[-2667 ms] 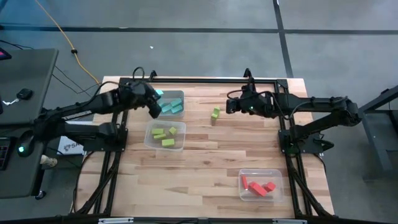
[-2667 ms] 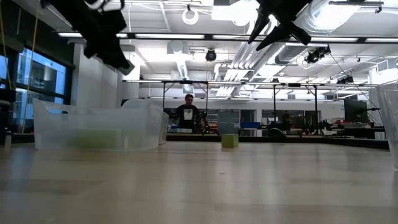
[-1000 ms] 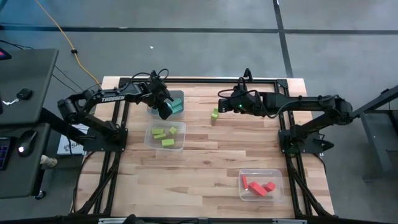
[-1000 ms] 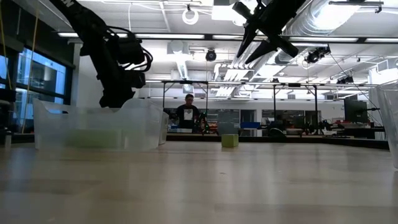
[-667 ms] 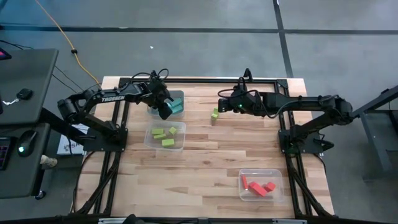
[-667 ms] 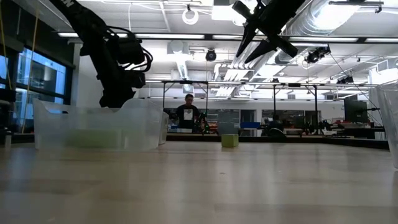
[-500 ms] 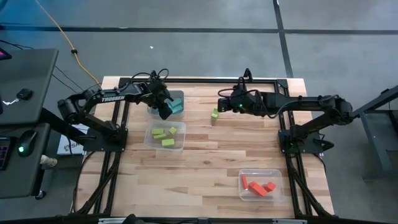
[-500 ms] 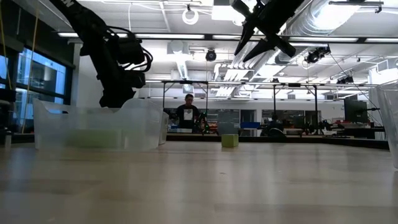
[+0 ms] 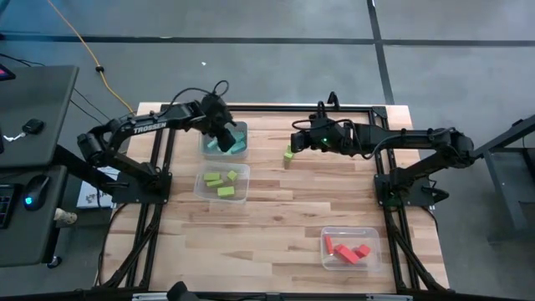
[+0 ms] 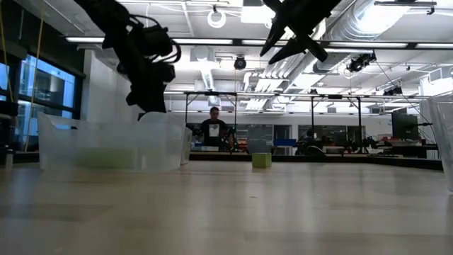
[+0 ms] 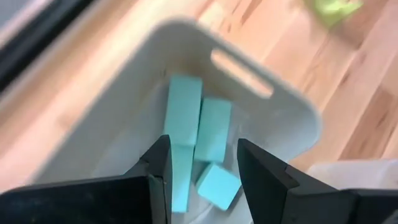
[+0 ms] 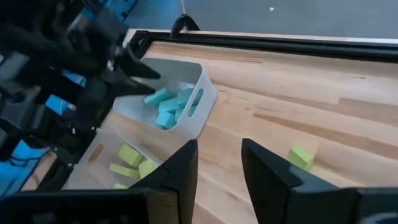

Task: Sort & place blocks by color
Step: Put the green block into the left transparent bin

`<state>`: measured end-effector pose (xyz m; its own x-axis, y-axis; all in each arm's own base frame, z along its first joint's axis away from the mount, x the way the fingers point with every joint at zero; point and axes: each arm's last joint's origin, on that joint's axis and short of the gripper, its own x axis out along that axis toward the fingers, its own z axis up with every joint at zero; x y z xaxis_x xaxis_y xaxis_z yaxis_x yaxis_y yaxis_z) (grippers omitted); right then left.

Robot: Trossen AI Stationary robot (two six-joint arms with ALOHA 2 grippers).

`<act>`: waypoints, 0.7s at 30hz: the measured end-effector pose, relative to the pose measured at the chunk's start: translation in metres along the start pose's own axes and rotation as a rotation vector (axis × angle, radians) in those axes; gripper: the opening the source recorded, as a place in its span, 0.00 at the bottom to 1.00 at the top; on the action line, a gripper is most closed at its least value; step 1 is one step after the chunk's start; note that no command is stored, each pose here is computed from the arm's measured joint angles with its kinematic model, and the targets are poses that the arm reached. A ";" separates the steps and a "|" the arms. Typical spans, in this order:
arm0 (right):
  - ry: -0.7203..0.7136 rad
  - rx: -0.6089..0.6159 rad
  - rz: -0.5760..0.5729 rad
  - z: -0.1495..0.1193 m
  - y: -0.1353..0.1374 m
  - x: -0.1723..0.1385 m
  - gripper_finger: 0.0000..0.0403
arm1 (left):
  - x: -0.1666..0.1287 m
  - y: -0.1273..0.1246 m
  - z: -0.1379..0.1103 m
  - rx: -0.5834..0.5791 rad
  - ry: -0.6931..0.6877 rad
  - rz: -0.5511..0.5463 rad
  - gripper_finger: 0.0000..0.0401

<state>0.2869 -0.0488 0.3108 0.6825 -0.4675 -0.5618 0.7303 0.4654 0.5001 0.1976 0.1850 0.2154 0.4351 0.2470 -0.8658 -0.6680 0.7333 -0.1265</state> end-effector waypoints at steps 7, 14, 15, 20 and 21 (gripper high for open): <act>-0.012 -0.002 -0.017 0.006 -0.004 0.003 0.34 | -0.031 -0.005 0.033 0.053 -0.083 -0.002 0.29; -0.003 0.203 -0.008 0.021 -0.015 0.016 0.45 | -0.062 -0.010 0.062 0.082 -0.197 -0.006 0.29; 0.006 0.212 0.016 0.023 -0.015 0.019 0.46 | -0.066 -0.011 0.065 0.101 -0.205 -0.004 0.29; -0.020 0.194 0.125 0.032 -0.010 0.034 0.46 | -0.084 -0.014 0.073 0.187 -0.238 0.005 0.29; -0.029 0.188 0.143 0.033 -0.009 0.037 0.46 | -0.086 -0.014 0.074 0.193 -0.242 0.006 0.29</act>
<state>0.3064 -0.0955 0.3069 0.7781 -0.4294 -0.4585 0.6164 0.3817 0.6887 0.2138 0.2001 0.3273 0.5781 0.3786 -0.7228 -0.5542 0.8324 -0.0072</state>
